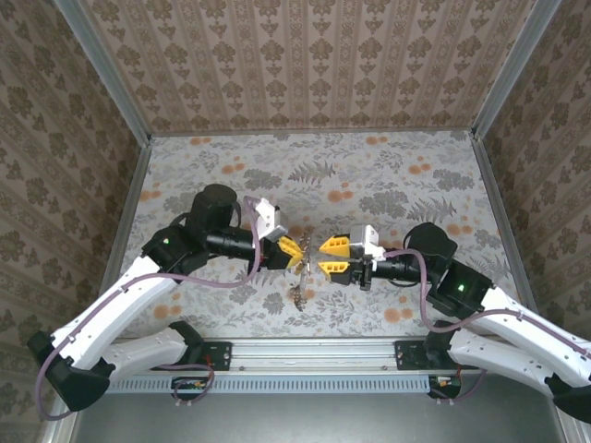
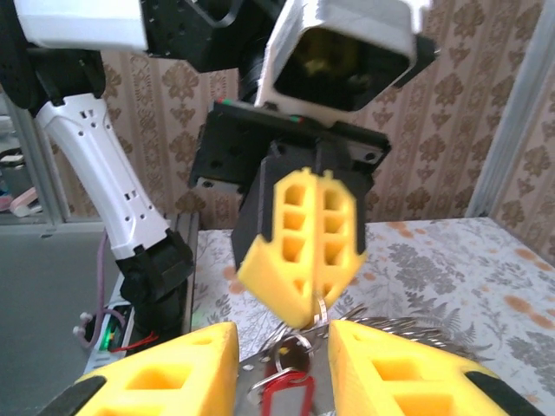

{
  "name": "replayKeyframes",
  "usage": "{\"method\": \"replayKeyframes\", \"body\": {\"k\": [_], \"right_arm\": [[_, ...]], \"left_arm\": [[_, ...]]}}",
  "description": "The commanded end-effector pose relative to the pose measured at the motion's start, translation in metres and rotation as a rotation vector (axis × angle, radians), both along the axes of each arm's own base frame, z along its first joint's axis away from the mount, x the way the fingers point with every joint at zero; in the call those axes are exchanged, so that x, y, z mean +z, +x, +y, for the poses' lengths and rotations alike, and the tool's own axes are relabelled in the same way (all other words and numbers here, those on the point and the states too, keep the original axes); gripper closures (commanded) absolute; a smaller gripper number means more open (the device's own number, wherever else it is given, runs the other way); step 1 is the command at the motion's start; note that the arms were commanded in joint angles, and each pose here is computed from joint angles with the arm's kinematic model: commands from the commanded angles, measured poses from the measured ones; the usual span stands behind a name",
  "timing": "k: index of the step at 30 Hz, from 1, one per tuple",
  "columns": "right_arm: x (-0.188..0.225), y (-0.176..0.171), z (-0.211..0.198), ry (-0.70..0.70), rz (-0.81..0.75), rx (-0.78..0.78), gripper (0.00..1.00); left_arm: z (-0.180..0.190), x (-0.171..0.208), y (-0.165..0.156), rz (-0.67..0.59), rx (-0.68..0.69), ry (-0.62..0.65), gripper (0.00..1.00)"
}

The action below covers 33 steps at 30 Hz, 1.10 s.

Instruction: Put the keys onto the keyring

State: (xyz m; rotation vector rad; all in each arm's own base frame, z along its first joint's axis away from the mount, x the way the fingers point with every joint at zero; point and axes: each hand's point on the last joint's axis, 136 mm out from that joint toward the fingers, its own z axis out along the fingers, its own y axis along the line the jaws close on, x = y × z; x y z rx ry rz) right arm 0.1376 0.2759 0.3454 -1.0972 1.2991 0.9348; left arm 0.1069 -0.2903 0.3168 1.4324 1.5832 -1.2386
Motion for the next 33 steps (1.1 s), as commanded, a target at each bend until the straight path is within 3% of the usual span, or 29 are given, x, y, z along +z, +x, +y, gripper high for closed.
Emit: {"method": "replayKeyframes", "body": {"k": [1,12,25,28,33], "right_arm": [[0.005,0.005,0.001,0.022,0.028,-0.027,0.66],[0.0,-0.01,0.012,0.043,0.094,0.087,0.67],[-0.022,0.001,0.018,-0.028,0.135,0.059,0.7],[-0.027,0.003,0.018,-0.045,0.134,0.046,0.78],[-0.027,0.003,0.014,-0.062,0.108,0.034,1.0]], "left_arm": [[-0.004,0.01,0.001,-0.085,0.023,-0.043,1.0],[-0.005,0.022,-0.011,-0.144,0.03,-0.101,1.0],[-0.009,0.027,-0.014,-0.16,0.015,-0.12,1.0],[-0.009,0.028,-0.014,-0.16,0.016,-0.12,1.0],[-0.011,0.026,-0.011,-0.155,0.022,-0.111,1.0]]}}
